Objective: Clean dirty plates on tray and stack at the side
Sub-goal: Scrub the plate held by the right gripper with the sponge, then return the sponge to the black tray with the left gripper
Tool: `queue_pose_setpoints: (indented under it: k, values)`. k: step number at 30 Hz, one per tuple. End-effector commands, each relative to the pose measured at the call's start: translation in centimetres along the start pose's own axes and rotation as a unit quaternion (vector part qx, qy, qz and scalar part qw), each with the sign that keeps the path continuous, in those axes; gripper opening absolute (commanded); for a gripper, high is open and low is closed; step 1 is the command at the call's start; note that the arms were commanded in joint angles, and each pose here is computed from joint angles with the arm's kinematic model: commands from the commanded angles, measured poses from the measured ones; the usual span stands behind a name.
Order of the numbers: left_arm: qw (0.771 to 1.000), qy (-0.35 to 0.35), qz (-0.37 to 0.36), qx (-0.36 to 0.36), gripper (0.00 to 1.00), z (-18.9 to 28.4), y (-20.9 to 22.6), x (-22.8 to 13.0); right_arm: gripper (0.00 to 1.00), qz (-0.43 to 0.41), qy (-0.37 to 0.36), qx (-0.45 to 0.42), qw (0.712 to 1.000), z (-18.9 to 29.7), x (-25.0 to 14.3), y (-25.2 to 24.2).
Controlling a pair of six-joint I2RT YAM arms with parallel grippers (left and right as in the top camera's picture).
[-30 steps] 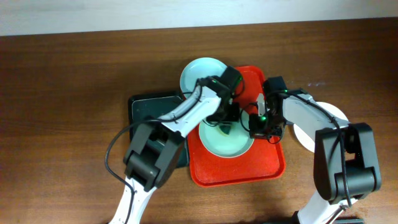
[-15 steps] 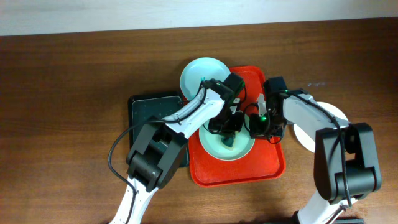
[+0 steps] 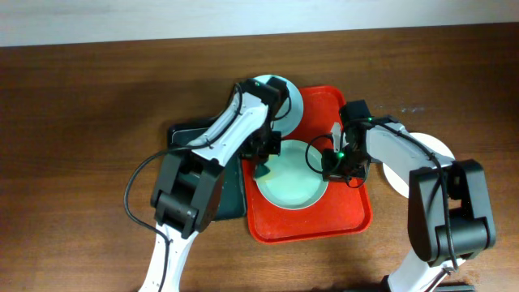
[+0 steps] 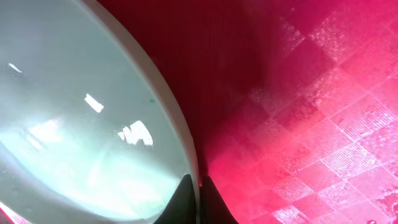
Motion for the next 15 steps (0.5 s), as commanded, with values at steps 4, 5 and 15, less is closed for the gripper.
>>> queue_pose_setpoints:
  k: [4,5,15]
  values:
    - [0.996,-0.082,0.035,0.027,0.00,9.1,3.7,0.5,0.04,-0.005,0.008,-0.039,0.999,-0.6,-0.5,-1.8]
    - [0.994,-0.091,0.040,0.036,0.00,9.9,4.5,0.3,0.04,-0.005,0.008,-0.039,0.999,-0.6,-0.5,-1.8]
    - [0.986,-0.061,0.092,0.123,0.00,8.3,11.7,-1.1,0.04,-0.004,0.008,-0.039,0.999,-0.6,-0.5,-1.8]
Point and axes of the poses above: each gripper's point midway between its finger pads, its own z axis back along the fingers, its own y axis along the line the jaws close on, x = y × z, the point moved 1 cm from there along z, back along the fingers, and after that the axes turned 7 degrees about -z, right-handed, at the moved point
